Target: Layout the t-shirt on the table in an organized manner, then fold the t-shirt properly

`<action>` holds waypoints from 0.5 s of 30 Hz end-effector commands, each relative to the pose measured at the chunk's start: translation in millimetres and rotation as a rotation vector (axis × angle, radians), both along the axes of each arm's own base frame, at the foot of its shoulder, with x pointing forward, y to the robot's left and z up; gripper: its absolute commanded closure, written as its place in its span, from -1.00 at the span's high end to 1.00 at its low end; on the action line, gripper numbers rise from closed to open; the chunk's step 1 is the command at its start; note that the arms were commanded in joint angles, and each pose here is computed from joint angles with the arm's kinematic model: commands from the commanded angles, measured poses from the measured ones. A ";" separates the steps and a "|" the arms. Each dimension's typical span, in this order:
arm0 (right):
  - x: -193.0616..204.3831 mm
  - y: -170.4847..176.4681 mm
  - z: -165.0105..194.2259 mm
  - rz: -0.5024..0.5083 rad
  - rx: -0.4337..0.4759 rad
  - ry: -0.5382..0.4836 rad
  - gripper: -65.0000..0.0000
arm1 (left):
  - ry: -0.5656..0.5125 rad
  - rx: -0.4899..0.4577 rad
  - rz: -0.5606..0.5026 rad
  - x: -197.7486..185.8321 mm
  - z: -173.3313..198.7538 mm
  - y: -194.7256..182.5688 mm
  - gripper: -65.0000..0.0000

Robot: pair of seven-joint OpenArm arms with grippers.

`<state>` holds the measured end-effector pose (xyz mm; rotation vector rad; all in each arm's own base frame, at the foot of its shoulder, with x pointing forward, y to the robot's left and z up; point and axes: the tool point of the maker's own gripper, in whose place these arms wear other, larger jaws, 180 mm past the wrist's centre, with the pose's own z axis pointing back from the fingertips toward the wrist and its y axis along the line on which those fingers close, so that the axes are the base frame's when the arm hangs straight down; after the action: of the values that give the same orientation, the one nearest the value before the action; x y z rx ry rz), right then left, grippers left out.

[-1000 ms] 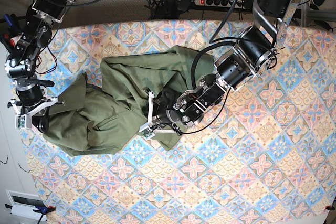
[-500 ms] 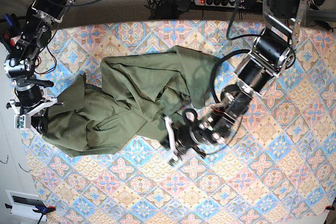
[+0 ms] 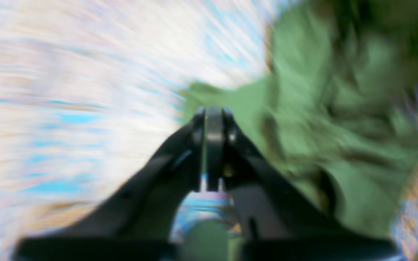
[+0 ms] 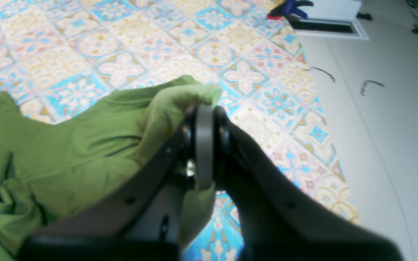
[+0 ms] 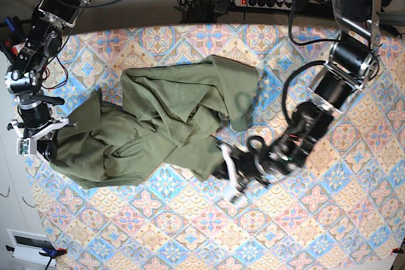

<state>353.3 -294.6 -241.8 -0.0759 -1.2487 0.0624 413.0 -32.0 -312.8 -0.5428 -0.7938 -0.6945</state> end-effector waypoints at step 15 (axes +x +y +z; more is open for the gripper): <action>5.6 -1.4 22.9 0.008 -0.015 -0.071 -1.00 | 0.131 0.003 -0.028 -4.8 -40.8 -65.2 0.37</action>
<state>353.3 -294.2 -242.2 -0.0753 -1.2472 0.0639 396.8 -90.3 -373.2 -0.5701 -0.6131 -0.6769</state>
